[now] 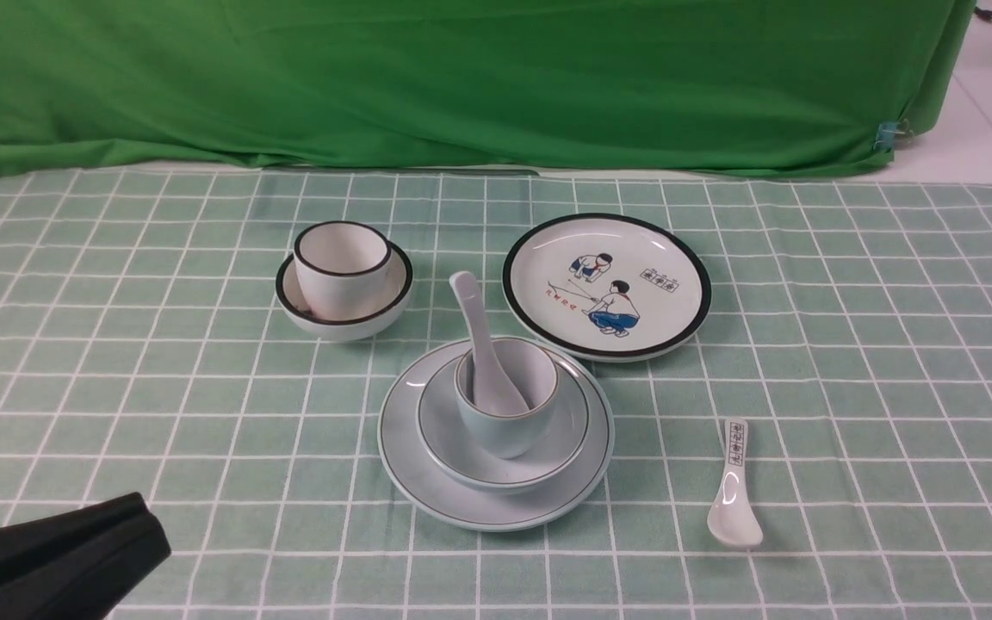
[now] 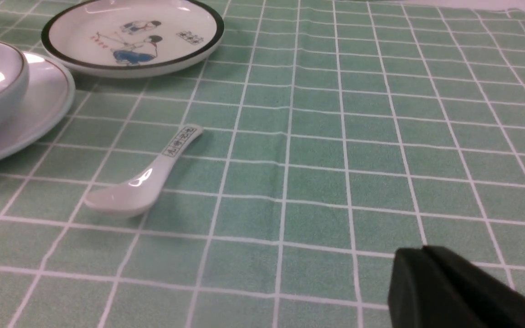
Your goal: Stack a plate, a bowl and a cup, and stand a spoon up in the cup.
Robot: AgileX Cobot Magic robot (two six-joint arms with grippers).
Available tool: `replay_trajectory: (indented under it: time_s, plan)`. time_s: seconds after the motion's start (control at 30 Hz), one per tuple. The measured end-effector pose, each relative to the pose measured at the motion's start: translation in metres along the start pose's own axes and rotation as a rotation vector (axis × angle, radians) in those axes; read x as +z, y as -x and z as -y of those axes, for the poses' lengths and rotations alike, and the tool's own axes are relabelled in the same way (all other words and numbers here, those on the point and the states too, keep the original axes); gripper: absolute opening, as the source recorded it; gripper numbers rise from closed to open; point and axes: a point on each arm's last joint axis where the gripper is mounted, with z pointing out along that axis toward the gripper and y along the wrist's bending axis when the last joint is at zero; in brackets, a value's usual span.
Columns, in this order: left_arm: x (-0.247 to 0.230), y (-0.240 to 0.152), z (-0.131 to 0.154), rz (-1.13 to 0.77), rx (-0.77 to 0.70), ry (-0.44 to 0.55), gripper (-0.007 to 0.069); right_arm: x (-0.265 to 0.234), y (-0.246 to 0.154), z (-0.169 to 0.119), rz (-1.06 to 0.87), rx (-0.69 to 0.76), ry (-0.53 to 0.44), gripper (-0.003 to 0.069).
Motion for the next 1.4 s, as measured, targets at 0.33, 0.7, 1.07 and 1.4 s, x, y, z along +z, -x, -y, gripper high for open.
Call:
replay_trajectory:
  time_s: [0.33, 0.7, 1.07, 1.4]
  plan:
    - [0.000, 0.000, 0.000, 0.000, 0.000, 0.000, 0.0018, 0.000, 0.000, 0.000, 0.000, 0.000, 0.000, 0.0031]
    - [0.000, 0.000, 0.000, 0.000, 0.000, 0.000, 0.0018, 0.000, 0.000, 0.000, 0.000, 0.000, 0.000, 0.0063]
    - [-0.011, -0.017, -0.015, 0.030, 0.025, 0.302, 0.0018, 0.000, 0.000, 0.000, 0.000, 0.000, 0.000, 0.0087]
    - [-0.020, -0.107, -0.030, -0.140, -0.099, 0.740, 0.0018, 0.000, 0.000, 0.000, 0.000, 0.000, 0.000, 0.0108]
